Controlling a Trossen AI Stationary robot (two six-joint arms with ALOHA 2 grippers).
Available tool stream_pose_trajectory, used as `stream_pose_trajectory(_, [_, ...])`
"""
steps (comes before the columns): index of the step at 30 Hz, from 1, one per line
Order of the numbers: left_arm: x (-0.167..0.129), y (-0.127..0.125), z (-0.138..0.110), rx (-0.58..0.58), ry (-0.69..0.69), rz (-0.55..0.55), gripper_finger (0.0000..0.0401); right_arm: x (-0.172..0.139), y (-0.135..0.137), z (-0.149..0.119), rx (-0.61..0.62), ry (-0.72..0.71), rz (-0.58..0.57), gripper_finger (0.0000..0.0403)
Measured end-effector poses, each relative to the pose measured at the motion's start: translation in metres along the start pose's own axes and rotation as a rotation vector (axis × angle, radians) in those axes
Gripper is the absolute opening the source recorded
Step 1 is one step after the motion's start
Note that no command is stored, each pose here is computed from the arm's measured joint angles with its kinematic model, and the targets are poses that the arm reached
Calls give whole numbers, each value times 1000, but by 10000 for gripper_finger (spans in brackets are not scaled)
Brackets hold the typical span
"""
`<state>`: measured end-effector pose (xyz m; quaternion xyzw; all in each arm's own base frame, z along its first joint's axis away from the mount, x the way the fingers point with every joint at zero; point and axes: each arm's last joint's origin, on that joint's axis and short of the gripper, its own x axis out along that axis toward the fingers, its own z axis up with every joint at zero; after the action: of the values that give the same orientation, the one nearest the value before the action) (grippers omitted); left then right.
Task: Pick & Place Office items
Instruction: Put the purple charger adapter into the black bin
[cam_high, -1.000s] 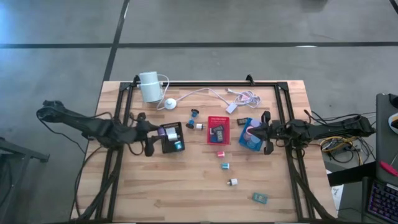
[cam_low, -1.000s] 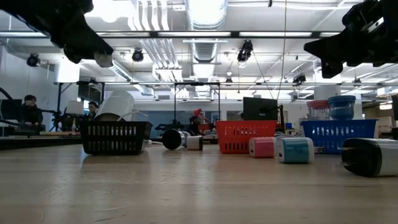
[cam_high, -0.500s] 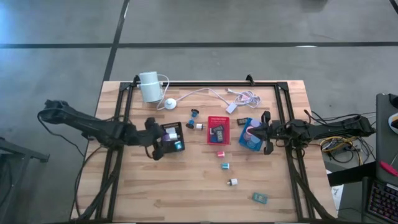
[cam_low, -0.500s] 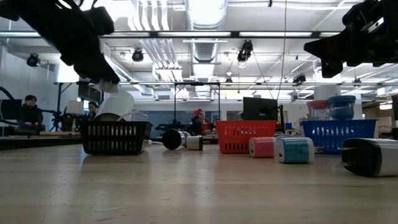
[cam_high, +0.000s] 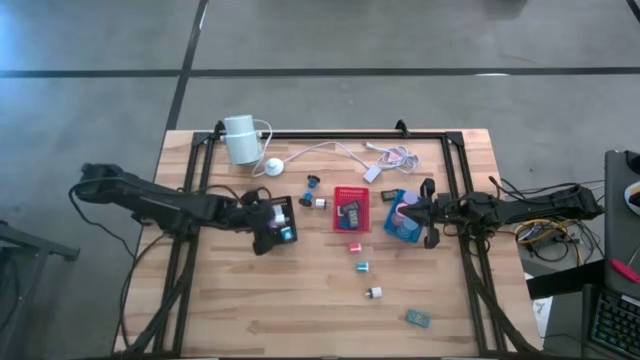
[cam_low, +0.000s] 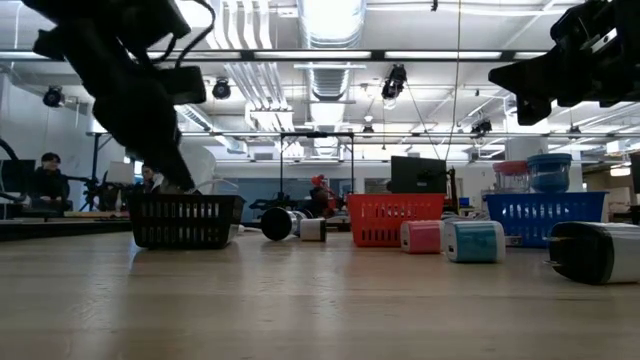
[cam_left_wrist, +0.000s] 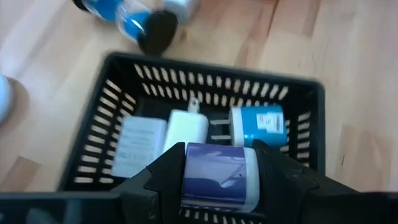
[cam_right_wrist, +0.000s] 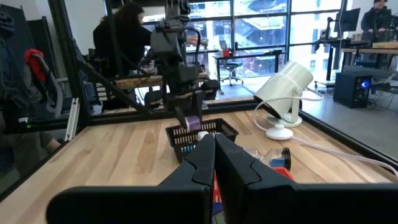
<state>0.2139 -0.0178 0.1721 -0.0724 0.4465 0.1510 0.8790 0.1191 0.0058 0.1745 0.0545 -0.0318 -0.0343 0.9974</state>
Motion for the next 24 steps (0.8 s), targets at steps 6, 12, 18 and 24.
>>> stream_pose_trajectory(6, [13,-3,-2,17,67,-2,167,0,0,0,-3,0,0,8])
stream_pose_trajectory(12, [23,-9,3,53,115,-19,167,0,0,0,0,0,0,8])
stream_pose_trajectory(18, [33,-13,8,84,189,-7,167,0,0,0,1,0,0,8])
stream_pose_trajectory(24, [41,-15,11,99,226,-9,167,0,0,0,-4,0,0,8])
